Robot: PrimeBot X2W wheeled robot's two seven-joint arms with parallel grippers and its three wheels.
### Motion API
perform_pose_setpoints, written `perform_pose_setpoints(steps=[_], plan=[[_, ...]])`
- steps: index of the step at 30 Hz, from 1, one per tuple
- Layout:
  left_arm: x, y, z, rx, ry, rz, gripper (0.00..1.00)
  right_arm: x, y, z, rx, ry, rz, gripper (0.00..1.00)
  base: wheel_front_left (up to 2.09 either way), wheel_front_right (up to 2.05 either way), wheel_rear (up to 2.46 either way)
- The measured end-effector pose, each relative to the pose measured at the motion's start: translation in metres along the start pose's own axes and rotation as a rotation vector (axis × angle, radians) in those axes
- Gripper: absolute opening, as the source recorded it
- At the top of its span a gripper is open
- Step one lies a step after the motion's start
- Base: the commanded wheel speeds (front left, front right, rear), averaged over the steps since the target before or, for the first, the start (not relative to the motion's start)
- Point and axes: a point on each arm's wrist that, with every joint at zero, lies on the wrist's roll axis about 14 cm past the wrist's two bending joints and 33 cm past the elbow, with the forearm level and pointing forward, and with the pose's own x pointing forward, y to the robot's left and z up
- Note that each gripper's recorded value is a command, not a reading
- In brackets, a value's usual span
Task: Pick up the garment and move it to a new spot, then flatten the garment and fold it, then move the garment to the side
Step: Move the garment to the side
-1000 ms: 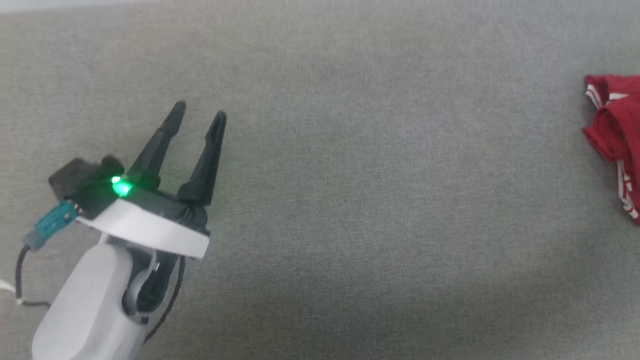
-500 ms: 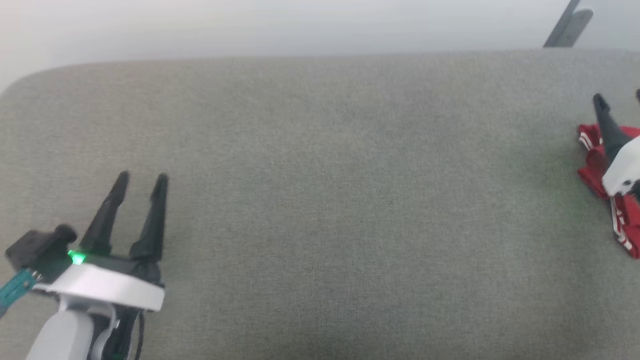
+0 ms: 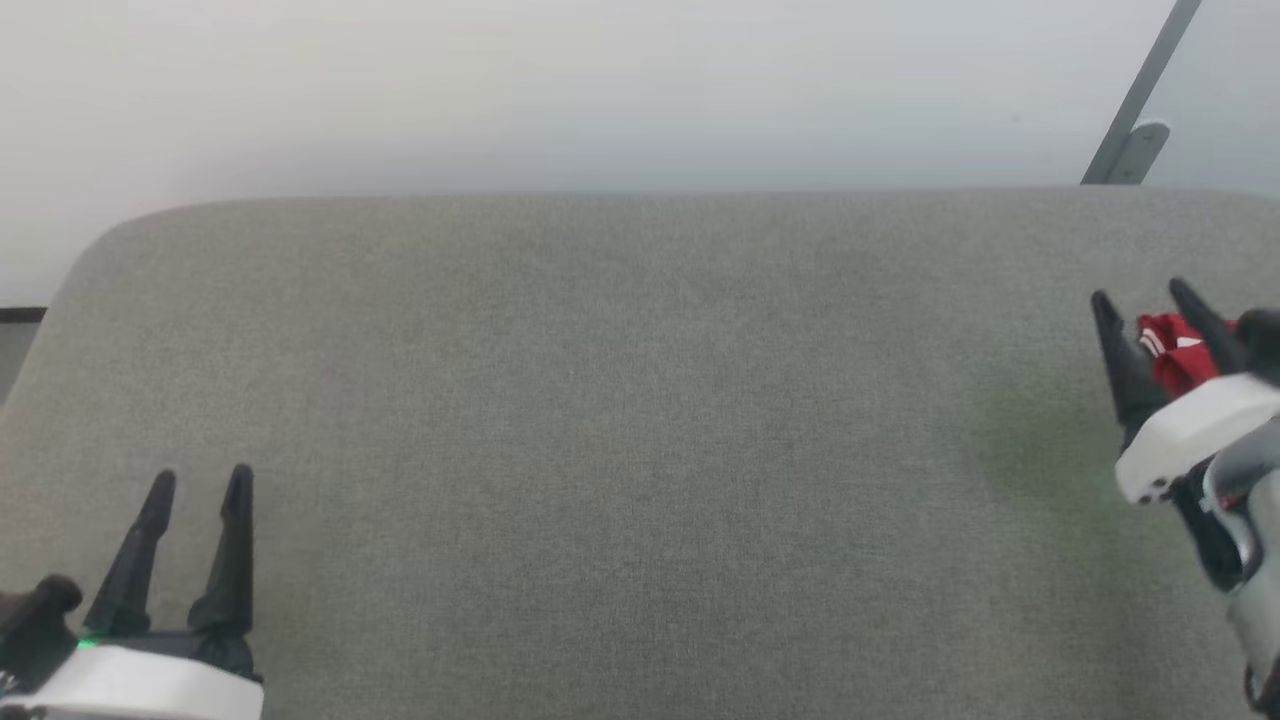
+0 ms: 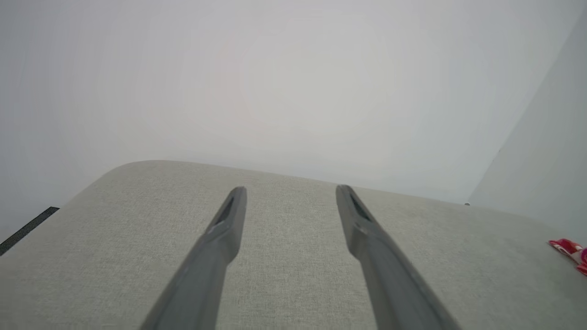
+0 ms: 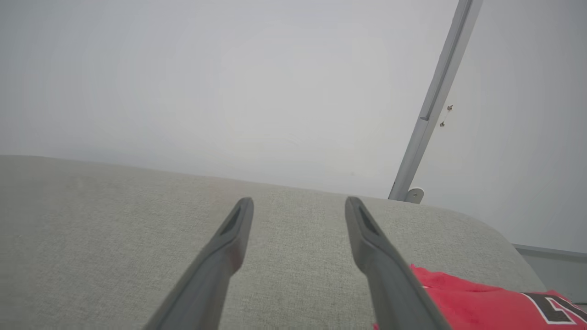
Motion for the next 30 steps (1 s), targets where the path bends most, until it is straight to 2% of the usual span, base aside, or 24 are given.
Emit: perform_pose_setpoints(steps=[13,30], plan=[[-0.034,0.021,0.005,0.013,-0.001,0.068,1.00,-0.038,0.018,-0.001,0.042,-0.068,-0.010,1.00,0.00,0.00,0.00],[-0.040,0.022,0.008,0.013,-0.009,0.073,1.00,-0.076,0.034,-0.017,0.078,-0.077,-0.039,1.00,0.00,0.00,0.00]])
